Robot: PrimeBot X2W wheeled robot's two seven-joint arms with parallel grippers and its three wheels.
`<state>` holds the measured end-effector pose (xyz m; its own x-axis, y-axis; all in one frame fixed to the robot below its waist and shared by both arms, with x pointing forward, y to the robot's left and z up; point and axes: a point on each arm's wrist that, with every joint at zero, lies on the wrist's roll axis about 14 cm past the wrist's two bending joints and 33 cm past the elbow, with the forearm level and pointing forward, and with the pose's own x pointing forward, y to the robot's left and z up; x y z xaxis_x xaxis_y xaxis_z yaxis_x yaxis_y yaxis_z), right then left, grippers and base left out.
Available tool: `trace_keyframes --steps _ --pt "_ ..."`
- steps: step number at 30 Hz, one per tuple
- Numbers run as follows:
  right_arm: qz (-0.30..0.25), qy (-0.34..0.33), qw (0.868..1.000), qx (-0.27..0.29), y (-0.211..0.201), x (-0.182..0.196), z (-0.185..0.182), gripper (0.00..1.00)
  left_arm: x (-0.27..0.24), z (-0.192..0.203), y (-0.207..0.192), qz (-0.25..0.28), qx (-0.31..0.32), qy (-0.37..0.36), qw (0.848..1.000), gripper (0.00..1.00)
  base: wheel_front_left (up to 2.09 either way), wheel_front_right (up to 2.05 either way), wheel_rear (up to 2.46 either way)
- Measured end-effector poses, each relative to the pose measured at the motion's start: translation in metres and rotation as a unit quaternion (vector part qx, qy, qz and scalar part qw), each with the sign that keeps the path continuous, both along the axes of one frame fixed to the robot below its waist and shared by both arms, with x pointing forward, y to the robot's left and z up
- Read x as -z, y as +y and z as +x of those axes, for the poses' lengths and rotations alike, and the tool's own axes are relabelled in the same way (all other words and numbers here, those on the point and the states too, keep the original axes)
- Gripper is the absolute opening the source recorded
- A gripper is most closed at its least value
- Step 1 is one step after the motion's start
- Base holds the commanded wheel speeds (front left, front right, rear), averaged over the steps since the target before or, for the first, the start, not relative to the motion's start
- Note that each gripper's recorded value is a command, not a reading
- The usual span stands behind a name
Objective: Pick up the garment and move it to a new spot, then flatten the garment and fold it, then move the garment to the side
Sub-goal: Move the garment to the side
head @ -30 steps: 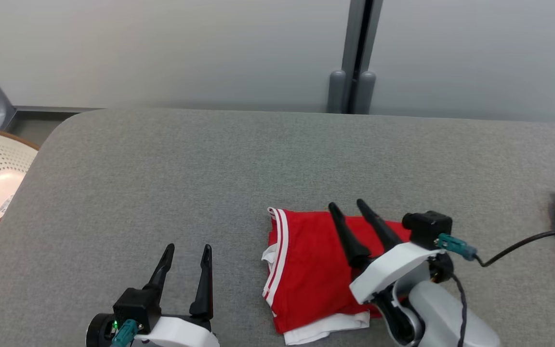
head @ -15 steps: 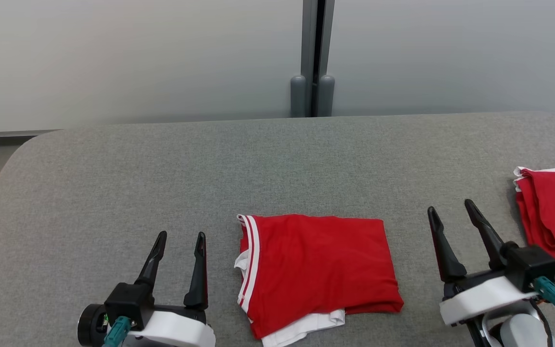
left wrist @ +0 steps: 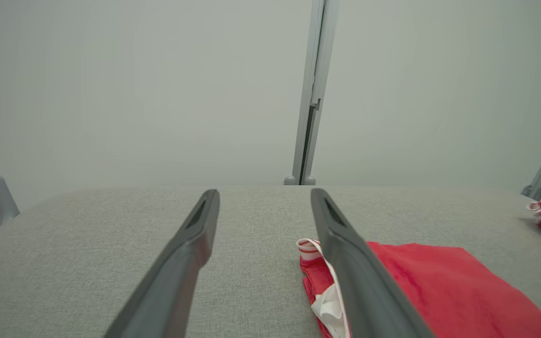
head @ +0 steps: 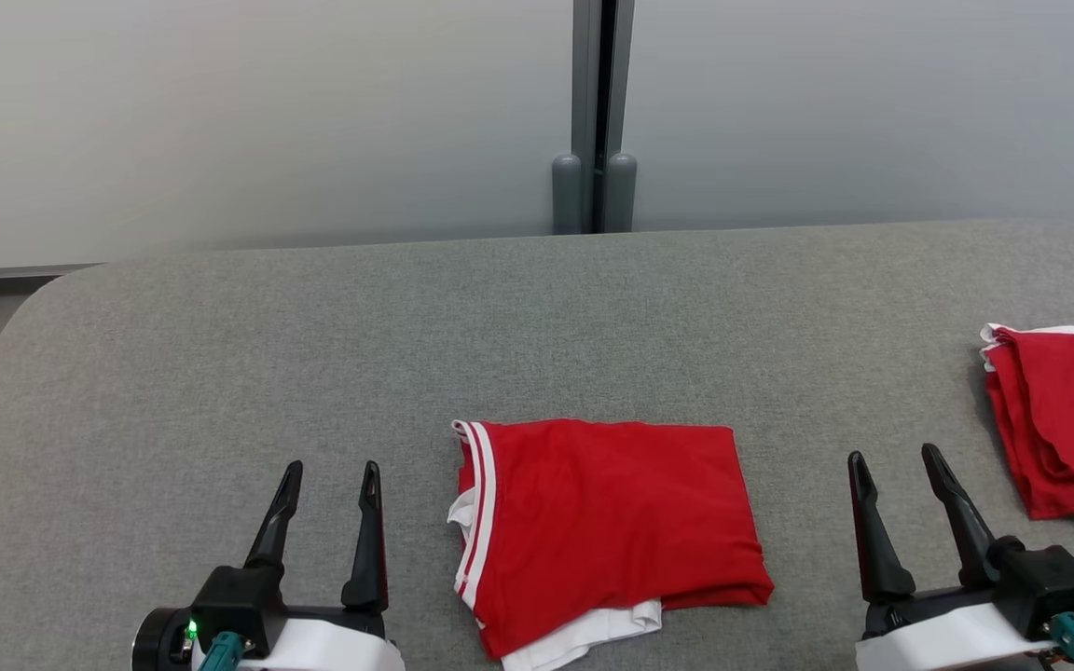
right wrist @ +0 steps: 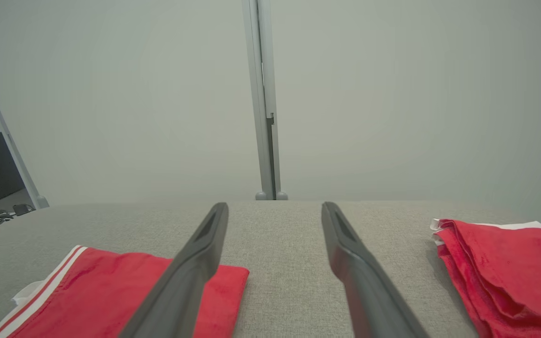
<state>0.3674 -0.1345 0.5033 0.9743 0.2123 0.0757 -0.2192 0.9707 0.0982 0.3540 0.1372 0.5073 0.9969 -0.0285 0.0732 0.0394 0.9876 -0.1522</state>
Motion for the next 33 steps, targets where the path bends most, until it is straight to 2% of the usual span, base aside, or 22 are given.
trace_keyframes --steps 9,15,22,32,33 --pt "0.002 0.006 1.000 -0.010 0.008 0.004 -0.001 1.00 0.000 -0.003 0.001 0.001 0.000 -0.001 1.000 1.00 0.00 0.00 0.00" --pt "0.011 0.052 0.998 -0.027 0.021 0.030 0.000 1.00 0.008 -0.003 -0.002 0.001 0.007 0.012 1.000 1.00 0.00 0.00 0.00" --pt "0.045 0.144 0.987 -0.048 0.043 0.075 0.007 1.00 0.021 0.003 -0.003 0.002 0.009 0.032 0.999 1.00 0.00 0.00 0.00" --pt "0.069 0.231 0.968 -0.069 0.068 0.121 0.016 1.00 0.026 0.010 0.006 0.008 -0.003 0.040 0.999 1.00 0.00 0.00 0.00" --pt "0.071 0.237 0.966 -0.072 0.071 0.124 0.016 0.95 0.025 0.010 0.007 0.008 -0.004 0.040 0.999 1.00 0.00 0.00 0.00"
